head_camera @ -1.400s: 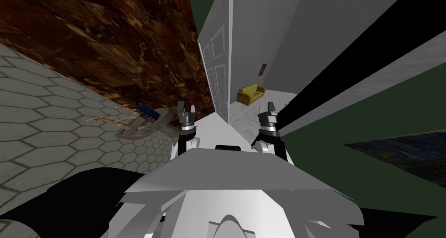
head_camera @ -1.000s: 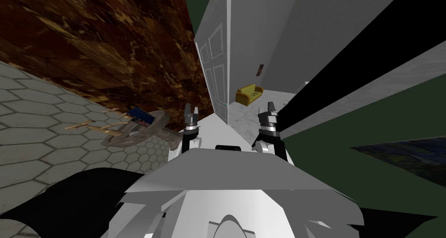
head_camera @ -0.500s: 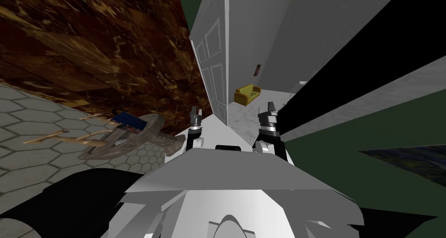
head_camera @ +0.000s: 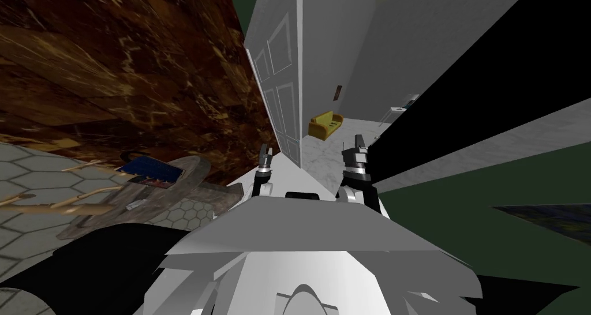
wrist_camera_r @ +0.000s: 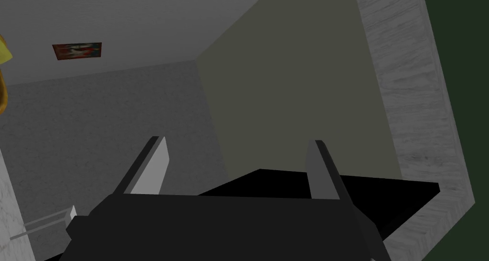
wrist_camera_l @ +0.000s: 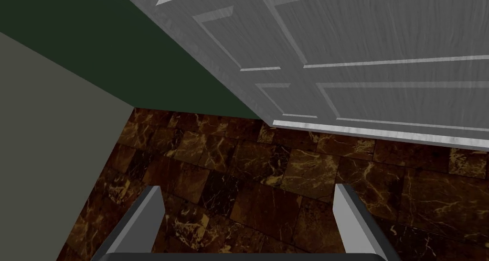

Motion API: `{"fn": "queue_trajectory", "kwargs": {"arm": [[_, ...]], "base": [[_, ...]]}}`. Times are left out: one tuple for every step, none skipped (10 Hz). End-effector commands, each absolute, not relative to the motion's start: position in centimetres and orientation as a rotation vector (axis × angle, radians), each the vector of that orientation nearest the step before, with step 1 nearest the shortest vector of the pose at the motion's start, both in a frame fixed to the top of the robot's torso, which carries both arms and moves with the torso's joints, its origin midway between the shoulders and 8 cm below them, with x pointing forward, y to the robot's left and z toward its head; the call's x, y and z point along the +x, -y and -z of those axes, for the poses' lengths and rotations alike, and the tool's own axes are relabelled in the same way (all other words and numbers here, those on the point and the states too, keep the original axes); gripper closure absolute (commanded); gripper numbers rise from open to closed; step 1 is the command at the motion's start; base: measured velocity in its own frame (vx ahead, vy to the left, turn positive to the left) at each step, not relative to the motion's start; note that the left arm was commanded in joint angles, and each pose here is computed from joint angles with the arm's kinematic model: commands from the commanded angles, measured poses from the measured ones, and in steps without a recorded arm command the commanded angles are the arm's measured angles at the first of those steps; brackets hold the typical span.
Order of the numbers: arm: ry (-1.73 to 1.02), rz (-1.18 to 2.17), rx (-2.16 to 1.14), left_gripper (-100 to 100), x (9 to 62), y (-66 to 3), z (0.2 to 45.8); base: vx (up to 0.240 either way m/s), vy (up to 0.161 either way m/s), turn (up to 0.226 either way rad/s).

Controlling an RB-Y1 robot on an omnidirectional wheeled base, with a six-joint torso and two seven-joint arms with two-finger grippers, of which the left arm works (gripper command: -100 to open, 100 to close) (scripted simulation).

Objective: Push the door open

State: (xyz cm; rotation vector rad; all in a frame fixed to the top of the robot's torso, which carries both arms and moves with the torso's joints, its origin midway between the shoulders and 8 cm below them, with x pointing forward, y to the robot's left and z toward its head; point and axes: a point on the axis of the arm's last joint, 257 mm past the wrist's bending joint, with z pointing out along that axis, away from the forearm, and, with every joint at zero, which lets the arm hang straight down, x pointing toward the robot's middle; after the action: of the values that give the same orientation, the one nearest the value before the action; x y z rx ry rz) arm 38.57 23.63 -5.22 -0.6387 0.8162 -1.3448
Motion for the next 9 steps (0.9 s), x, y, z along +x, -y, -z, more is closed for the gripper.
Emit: {"fn": "queue_trajectory", "kwargs": {"arm": [[-0.837,1.354,-0.654,-100,39.0,-23.1,6.5],[-0.851,1.359,-0.663,-100,39.3,-22.9,7.3],[-0.864,1.365,-0.673,-100,39.6,-22.6,8.1],[-0.878,1.370,-0.682,-100,39.8,-22.3,9.0],[-0.892,1.375,-0.692,-100,40.1,-22.0,9.8],[-0.907,1.380,-0.702,-100,40.3,-21.7,10.6],[-0.921,1.385,-0.712,-100,40.5,-21.3,11.5],[-0.936,1.390,-0.722,-100,40.7,-21.0,12.3],[-0.951,1.395,-0.732,-100,40.9,-20.7,13.2]], "base": [[0.098,0.048,-0.097],[0.103,0.053,-0.088],[0.095,0.042,-0.086],[0.082,0.044,-0.067],[0.069,0.056,-0.085],[0.090,0.069,-0.102],[0.102,0.069,-0.085],[0.090,0.057,-0.074],[0.086,0.048,-0.102]]}}
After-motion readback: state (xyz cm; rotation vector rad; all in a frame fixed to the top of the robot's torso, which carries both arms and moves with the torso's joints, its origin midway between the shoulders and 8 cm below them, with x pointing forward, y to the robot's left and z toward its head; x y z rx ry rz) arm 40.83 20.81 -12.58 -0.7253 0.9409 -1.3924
